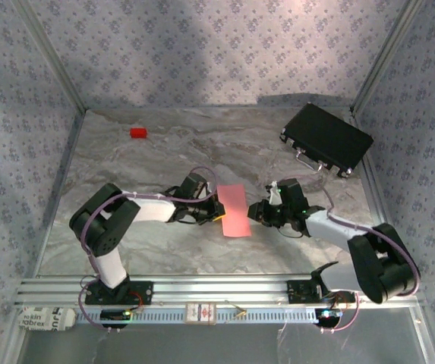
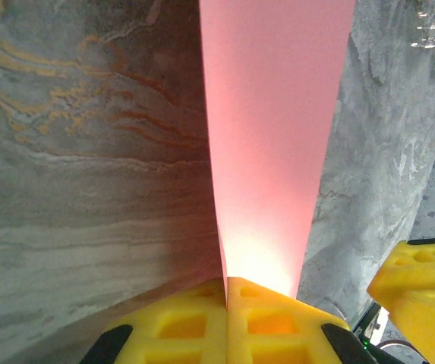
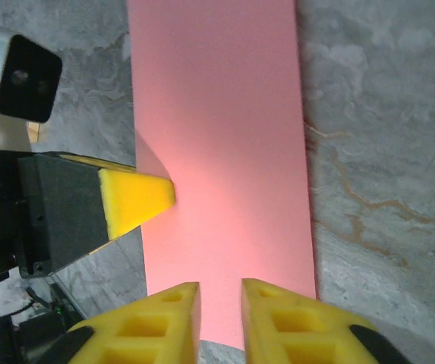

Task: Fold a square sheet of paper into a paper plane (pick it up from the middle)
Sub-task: Third fold the triangle at the center of the table.

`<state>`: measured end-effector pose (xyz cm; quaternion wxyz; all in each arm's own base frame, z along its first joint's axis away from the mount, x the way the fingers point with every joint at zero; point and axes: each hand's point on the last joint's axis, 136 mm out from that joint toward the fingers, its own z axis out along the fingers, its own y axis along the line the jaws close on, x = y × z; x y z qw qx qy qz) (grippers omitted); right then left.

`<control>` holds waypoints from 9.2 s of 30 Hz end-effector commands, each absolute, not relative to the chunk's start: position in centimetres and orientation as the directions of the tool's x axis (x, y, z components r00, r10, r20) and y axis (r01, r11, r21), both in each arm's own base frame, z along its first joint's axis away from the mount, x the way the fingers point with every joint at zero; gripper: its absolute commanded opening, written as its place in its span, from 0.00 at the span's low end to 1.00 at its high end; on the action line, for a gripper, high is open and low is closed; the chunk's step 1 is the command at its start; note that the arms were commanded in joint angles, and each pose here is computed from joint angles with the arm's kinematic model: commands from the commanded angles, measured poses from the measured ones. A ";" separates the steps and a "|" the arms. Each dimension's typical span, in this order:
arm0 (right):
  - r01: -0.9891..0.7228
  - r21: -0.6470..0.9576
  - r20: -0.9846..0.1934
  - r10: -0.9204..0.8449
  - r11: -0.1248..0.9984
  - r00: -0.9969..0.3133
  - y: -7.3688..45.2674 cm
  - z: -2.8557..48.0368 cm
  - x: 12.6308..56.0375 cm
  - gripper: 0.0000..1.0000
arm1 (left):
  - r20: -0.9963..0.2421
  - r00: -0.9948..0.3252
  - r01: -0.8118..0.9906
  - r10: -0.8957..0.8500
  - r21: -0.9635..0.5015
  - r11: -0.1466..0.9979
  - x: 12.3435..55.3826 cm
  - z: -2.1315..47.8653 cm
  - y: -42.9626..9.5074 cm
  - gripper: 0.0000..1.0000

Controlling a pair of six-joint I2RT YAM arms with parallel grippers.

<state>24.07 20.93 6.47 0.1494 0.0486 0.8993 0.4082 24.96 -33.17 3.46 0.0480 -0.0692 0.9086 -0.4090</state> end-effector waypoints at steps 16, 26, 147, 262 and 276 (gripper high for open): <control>-0.240 0.452 -0.496 0.018 0.859 -0.868 20.4 8.8 23.2 0.76 | -0.024 -0.985 -0.097 -0.173 -0.751 0.653 23.9 4.2 -30.2 0.06; -0.631 0.119 -0.757 -0.342 0.766 -0.557 25.5 11.2 21.1 0.67 | -0.012 -0.984 -0.109 -0.180 -0.757 0.644 23.8 4.5 -30.1 0.06; -0.770 0.183 -0.724 -0.447 0.611 -0.526 31.0 7.1 16.9 0.04 | -0.133 -0.952 -0.133 -0.276 -0.632 0.763 24.6 7.4 -24.8 0.43; -0.494 0.358 -0.404 -0.346 0.792 -0.847 28.3 3.0 21.4 0.01 | 0.009 -0.999 -0.038 -0.041 -0.604 0.796 28.0 0.2 -30.4 0.09; -0.487 0.344 -0.389 -0.350 0.803 -0.852 28.1 2.6 21.3 0.01 | 0.012 -0.999 -0.040 -0.041 -0.604 0.796 27.9 0.1 -30.4 0.09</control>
